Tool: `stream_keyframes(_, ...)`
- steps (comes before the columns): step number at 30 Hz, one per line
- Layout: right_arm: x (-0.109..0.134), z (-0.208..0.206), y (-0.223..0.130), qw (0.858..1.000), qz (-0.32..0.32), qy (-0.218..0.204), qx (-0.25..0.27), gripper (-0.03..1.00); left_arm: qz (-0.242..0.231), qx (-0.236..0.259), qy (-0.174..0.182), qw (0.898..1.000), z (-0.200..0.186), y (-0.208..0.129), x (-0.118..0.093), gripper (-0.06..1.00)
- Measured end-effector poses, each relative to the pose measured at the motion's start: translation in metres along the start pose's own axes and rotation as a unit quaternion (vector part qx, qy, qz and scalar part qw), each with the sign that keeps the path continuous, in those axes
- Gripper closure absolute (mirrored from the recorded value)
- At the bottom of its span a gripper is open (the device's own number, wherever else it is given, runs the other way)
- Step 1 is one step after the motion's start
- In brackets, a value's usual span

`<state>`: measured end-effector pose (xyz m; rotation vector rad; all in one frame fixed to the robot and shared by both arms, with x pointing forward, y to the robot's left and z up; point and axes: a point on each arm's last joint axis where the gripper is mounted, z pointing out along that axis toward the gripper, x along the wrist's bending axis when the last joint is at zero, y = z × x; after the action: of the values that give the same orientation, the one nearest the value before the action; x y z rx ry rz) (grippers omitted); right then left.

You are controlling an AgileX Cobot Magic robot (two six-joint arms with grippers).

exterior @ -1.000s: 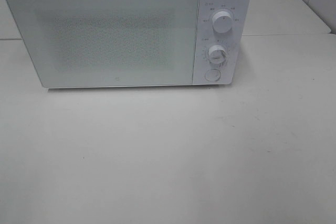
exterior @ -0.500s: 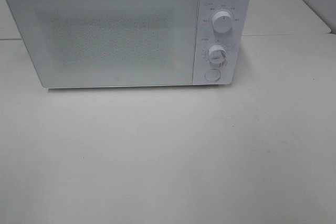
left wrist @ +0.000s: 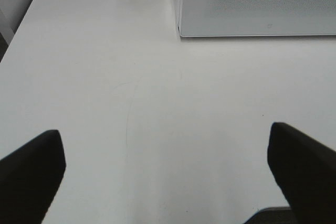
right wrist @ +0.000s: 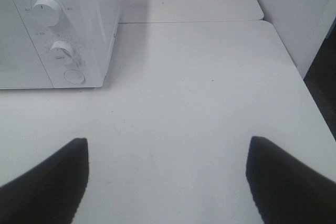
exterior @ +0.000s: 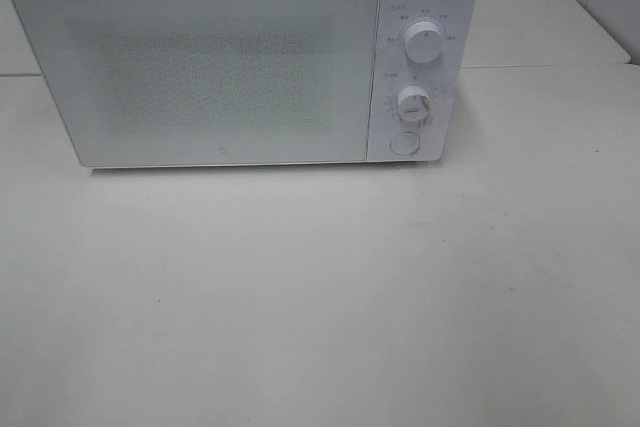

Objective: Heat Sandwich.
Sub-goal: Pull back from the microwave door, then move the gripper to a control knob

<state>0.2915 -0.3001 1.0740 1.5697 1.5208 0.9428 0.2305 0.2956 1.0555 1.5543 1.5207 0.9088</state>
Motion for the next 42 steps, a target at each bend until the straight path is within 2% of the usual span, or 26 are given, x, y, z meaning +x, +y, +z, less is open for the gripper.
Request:
stream_keyframes(13, 0.002, 0.064, 0.024, 0.999, -0.002, 0.001, 0.033, 0.20, 0.000, 0.000, 0.000, 1.000, 0.000, 0.000, 0.000, -0.05)
stream_keyframes(29, 0.003, 0.124, 0.035, 1.000, 0.001, 0.005, 0.016, 0.20, 0.000, 0.000, 0.000, 1.000, 0.000, 0.000, 0.000, -0.05)
stream_keyframes(38, 0.004, 0.166, 0.024, 0.999, 0.002, 0.010, -0.050, 0.20, 0.000, 0.000, 0.000, 1.000, 0.000, 0.000, 0.000, -0.05)
stream_keyframes(42, 0.004, 0.176, 0.016, 0.998, 0.011, 0.009, -0.057, 0.20, 0.000, 0.000, 0.000, 1.000, 0.000, 0.000, 0.000, -0.05)
